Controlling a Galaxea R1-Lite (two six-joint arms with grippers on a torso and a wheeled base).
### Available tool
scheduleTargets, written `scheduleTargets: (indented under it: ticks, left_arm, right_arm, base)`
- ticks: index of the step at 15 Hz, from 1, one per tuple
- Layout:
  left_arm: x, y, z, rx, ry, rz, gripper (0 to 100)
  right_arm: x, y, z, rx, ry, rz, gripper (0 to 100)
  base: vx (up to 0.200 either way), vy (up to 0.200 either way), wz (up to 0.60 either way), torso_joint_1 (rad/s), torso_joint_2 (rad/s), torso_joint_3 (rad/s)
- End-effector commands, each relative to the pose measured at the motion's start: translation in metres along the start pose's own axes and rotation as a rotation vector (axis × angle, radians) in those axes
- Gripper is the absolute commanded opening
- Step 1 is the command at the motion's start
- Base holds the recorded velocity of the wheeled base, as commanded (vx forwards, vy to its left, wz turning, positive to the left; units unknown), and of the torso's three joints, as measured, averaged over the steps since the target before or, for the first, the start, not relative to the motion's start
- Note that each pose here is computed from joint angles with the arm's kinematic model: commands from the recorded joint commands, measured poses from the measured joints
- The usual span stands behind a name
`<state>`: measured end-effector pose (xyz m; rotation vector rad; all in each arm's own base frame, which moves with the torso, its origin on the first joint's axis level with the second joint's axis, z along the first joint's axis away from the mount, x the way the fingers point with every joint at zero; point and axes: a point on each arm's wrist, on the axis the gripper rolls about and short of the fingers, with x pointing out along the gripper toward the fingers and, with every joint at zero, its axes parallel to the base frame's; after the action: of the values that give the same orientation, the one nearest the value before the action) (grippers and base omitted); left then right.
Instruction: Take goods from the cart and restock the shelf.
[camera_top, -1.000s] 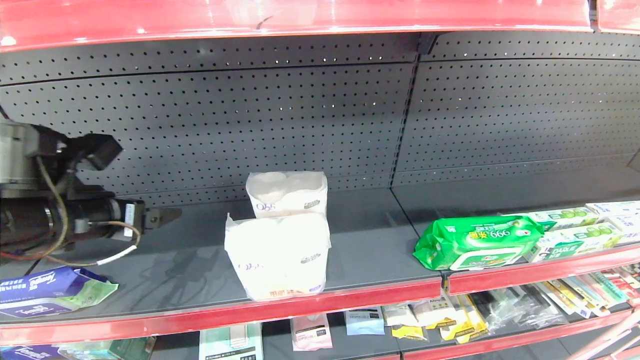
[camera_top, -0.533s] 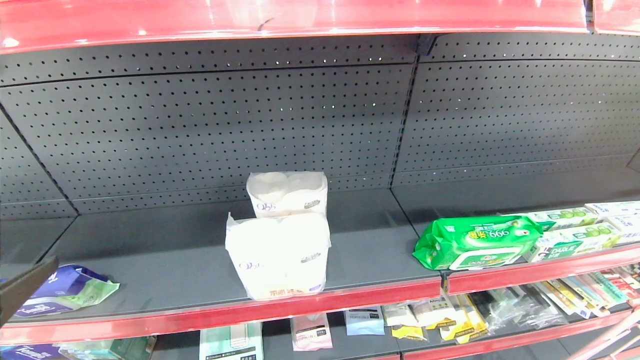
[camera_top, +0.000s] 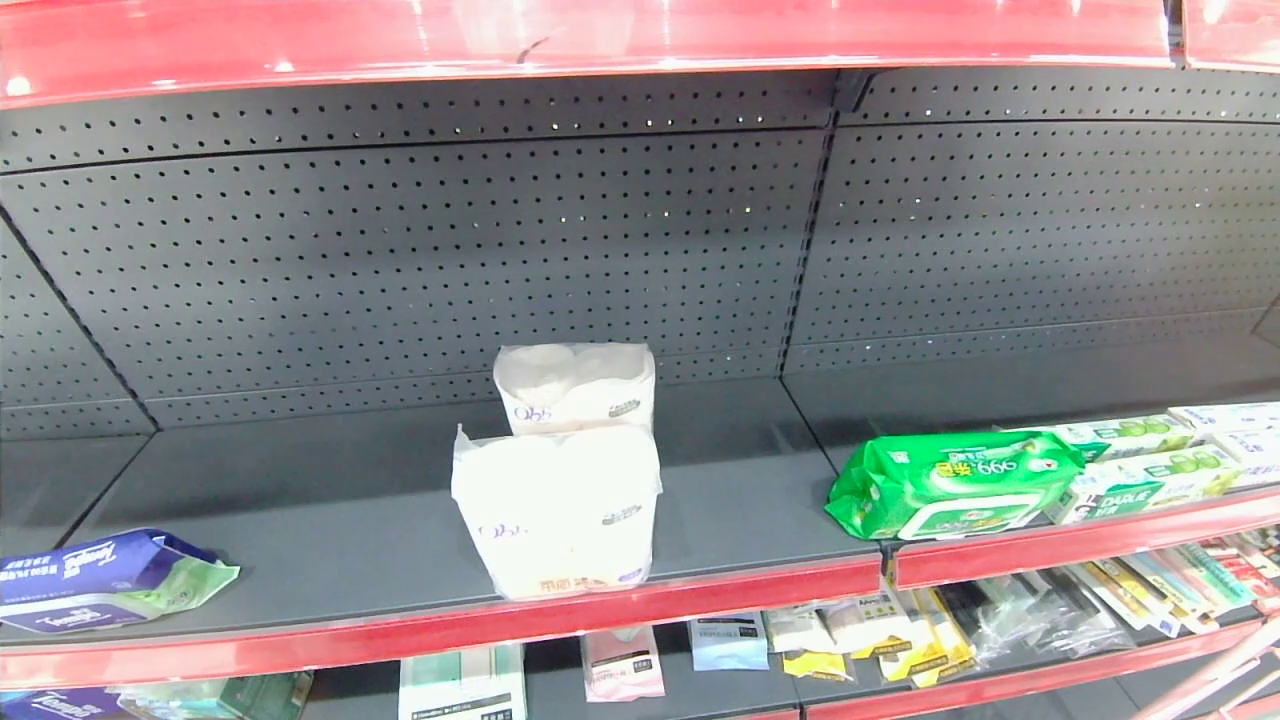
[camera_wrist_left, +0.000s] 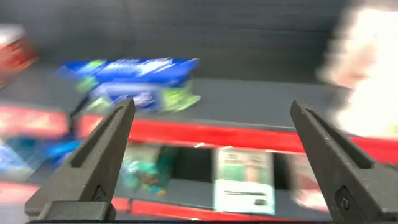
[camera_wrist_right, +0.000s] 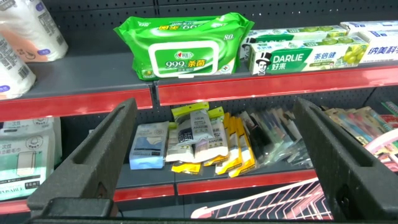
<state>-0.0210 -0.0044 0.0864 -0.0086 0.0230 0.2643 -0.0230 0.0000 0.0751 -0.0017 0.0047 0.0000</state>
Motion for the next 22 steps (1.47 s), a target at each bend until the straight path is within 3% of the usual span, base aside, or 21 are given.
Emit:
scheduleTargets:
  ticks: [1, 12, 18, 22]
  left_arm:
    - [-0.0010, -0.0003, -0.0114, 0.007, -0.019, -0.011, 100]
    - [-0.0010, 0.0000, -0.0114, 0.006, -0.019, -0.023, 100]
    - [-0.0010, 0.0000, -0.0114, 0.006, -0.019, -0.023, 100]
    - [-0.0010, 0.0000, -0.0114, 0.006, -0.019, -0.023, 100]
  right_arm:
    - [0.0001, 0.0000, 0.0000, -0.003, 0.001, 0.000, 100]
    - [0.0001, 0.0000, 0.0000, -0.004, 0.001, 0.000, 100]
    - [0.0001, 0.0000, 0.0000, -0.004, 0.001, 0.000, 100]
    - [0.0001, 0.0000, 0.0000, -0.006, 0.001, 0.000, 100]
  base:
    - [0.000, 0.000, 0.00, 0.000, 0.00, 0.000]
    - [0.000, 0.000, 0.00, 0.000, 0.00, 0.000]
    - [0.000, 0.000, 0.60, 0.004, 0.00, 0.002]
    - [0.000, 0.000, 0.00, 0.000, 0.00, 0.000]
